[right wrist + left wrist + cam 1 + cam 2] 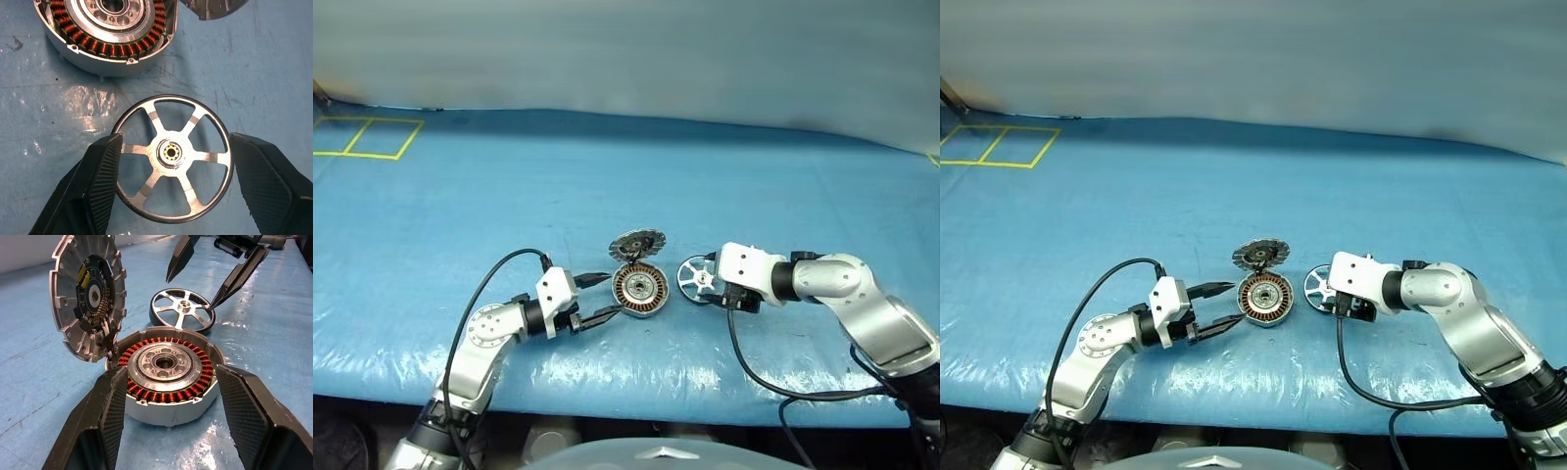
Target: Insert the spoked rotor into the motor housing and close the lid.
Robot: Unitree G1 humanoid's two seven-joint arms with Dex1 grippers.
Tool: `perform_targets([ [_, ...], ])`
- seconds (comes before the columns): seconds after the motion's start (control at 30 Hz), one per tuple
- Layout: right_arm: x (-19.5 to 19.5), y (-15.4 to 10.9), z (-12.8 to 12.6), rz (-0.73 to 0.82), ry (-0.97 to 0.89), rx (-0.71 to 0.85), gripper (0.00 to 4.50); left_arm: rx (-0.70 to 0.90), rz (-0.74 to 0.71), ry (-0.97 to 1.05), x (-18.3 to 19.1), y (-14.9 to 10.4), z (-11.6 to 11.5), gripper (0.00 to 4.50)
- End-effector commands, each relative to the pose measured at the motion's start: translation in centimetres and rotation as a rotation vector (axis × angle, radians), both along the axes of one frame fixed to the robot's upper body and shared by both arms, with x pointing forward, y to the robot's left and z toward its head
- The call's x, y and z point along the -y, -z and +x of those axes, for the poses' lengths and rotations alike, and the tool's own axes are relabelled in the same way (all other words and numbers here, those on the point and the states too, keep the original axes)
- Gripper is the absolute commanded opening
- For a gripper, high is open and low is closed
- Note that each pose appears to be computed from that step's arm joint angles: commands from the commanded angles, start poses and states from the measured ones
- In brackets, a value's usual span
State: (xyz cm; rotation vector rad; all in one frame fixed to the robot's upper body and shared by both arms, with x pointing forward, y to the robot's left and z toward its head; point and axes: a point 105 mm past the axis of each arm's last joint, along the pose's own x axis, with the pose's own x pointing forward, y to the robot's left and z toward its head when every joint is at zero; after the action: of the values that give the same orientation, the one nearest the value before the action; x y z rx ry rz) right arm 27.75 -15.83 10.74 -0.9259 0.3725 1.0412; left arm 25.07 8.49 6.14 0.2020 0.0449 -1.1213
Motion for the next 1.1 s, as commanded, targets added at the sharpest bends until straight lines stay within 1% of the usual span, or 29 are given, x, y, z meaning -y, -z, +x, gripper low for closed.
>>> perform_targets([
  [0.03,0.2,-0.9,0.4,-0.124,-0.078,0.079,3.64,0.031,-0.01,0.022,0.6,-0.9,-0.4,3.02],
  [0.23,0.4,-0.1,0.8,-0.264,-0.17,0.077,3.64,0.027,-0.009,0.018,0.5,-0.6,-0.4,3.02],
  [0.43,0.4,0.2,1.6,-0.309,-0.197,0.091,3.64,0.026,-0.01,0.011,0.5,-0.5,-0.4,3.02],
  [0.67,0.7,1.6,1.2,-0.323,-0.206,0.027,3.64,0.025,-0.01,0.0,0.4,-0.3,-0.5,3.02],
  [0.77,1.0,1.8,1.2,-0.341,-0.202,0.025,3.64,0.023,-0.006,-0.003,0.4,-0.2,-0.6,3.02],
  [1.0,1.3,2.6,1.3,-0.328,-0.176,-0.002,3.64,0.018,0.002,-0.008,0.2,0.4,-0.6,3.02],
  [1.03,1.4,2.8,1.2,-0.335,-0.175,-0.007,3.27,0.019,0.005,-0.007,0.2,0.5,-0.6,3.02],
  [1.1,1.5,3.1,1.1,-0.329,-0.174,-0.026,2.76,0.021,0.007,-0.005,0.2,0.6,-0.6,3.02],
])
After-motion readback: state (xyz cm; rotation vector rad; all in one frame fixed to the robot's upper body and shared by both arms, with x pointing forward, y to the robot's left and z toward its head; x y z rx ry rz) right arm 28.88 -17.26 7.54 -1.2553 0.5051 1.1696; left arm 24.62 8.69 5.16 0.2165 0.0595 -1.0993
